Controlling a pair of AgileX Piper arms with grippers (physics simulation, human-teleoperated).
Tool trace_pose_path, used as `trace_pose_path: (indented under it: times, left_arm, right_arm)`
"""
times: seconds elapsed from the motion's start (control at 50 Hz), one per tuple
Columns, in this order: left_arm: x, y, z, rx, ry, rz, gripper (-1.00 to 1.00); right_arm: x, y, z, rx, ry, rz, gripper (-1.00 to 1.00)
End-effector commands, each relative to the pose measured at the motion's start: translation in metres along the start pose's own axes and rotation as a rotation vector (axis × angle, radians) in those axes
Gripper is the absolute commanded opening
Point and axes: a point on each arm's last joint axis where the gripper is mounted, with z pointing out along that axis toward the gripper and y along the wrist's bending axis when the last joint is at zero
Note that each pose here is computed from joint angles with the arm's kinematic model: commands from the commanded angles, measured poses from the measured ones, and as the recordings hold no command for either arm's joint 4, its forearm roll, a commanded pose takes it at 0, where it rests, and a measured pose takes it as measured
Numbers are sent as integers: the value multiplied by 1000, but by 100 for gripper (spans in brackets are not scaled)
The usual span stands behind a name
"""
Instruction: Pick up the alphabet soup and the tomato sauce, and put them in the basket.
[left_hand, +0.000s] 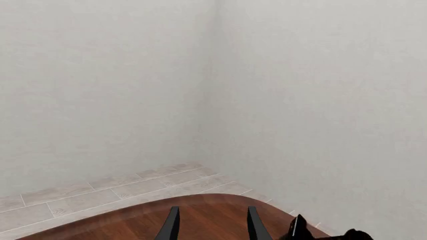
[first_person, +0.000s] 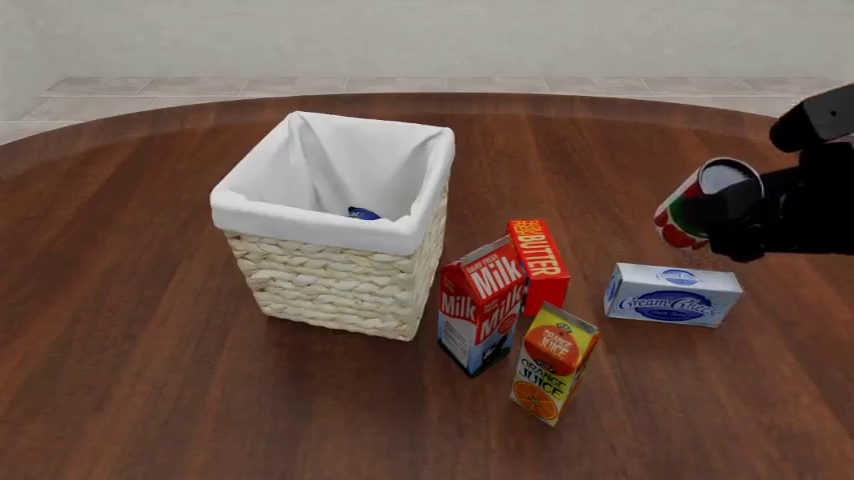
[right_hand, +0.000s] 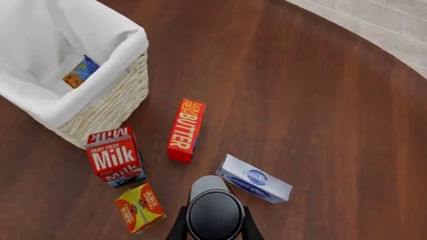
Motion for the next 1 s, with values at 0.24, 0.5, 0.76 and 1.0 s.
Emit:
trace_pose_path:
  times: [0.24, 0.5, 0.76, 1.0]
  left_arm:
    - [0, 0, 0, 0, 0, 0, 100]
    - [0, 0, 0, 0, 0, 0, 100]
    - [0, 0, 0, 0, 0, 0, 100]
    - [0, 0, 0, 0, 0, 0, 100]
  right_arm:
    - [-31, 16, 9, -80, -69, -15, -100]
    - [-42, 28, 15, -128, -97, -19, -100]
    - [-50, 36, 22, -157, -106, -27, -100]
    - [-59, 47, 22, -195, -133, -38, -100]
